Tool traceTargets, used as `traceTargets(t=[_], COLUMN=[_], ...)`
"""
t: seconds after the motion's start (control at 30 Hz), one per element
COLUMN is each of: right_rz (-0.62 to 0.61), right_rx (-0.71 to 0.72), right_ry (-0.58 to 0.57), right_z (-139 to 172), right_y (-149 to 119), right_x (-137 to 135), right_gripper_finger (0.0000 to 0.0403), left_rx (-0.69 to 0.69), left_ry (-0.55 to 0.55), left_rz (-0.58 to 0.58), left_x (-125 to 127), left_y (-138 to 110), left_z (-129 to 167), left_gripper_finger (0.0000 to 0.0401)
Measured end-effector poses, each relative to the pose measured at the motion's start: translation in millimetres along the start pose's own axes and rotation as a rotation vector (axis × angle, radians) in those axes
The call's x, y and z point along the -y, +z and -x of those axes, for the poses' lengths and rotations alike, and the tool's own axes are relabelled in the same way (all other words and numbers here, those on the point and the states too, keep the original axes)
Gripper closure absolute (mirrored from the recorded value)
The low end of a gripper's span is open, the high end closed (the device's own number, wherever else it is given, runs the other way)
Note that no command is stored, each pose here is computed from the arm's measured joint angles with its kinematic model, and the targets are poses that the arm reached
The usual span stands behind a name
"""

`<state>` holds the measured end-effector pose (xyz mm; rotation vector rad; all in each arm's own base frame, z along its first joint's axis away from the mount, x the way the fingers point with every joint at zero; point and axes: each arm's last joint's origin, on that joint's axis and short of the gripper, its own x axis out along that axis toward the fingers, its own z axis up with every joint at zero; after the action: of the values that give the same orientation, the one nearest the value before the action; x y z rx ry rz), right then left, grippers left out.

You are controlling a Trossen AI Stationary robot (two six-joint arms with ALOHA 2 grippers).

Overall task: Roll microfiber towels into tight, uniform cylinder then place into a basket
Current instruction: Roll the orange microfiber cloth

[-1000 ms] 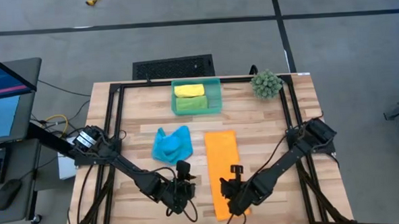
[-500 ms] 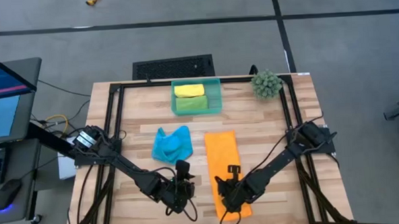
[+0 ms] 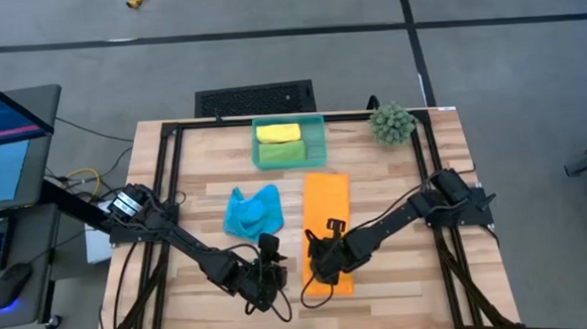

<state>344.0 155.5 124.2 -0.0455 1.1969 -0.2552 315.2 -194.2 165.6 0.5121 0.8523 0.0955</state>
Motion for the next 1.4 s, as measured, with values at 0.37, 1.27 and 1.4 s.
traceTargets(t=[0.37, 1.27, 1.4], right_rz=[0.008, 0.101, 0.134], right_rx=[0.092, 0.275, 0.219], right_ry=[0.000, 0.067, 0.109], right_z=[35.0, 95.4, 88.6], right_y=[-3.2, -95.1, -89.3], right_x=[-8.3, -99.0, -98.3], right_gripper_finger=[0.0366, 0.0309, 0.0271], left_rx=[0.017, 0.204, 0.213], left_ry=[-0.053, -0.178, -0.182], left_rz=[0.023, -0.175, -0.192], left_x=[0.8, 28.6, 34.1], left_y=[2.6, 11.2, 8.3], left_z=[-0.8, -43.0, -53.1], left_gripper_finger=[0.0269, 0.0168, 0.0168])
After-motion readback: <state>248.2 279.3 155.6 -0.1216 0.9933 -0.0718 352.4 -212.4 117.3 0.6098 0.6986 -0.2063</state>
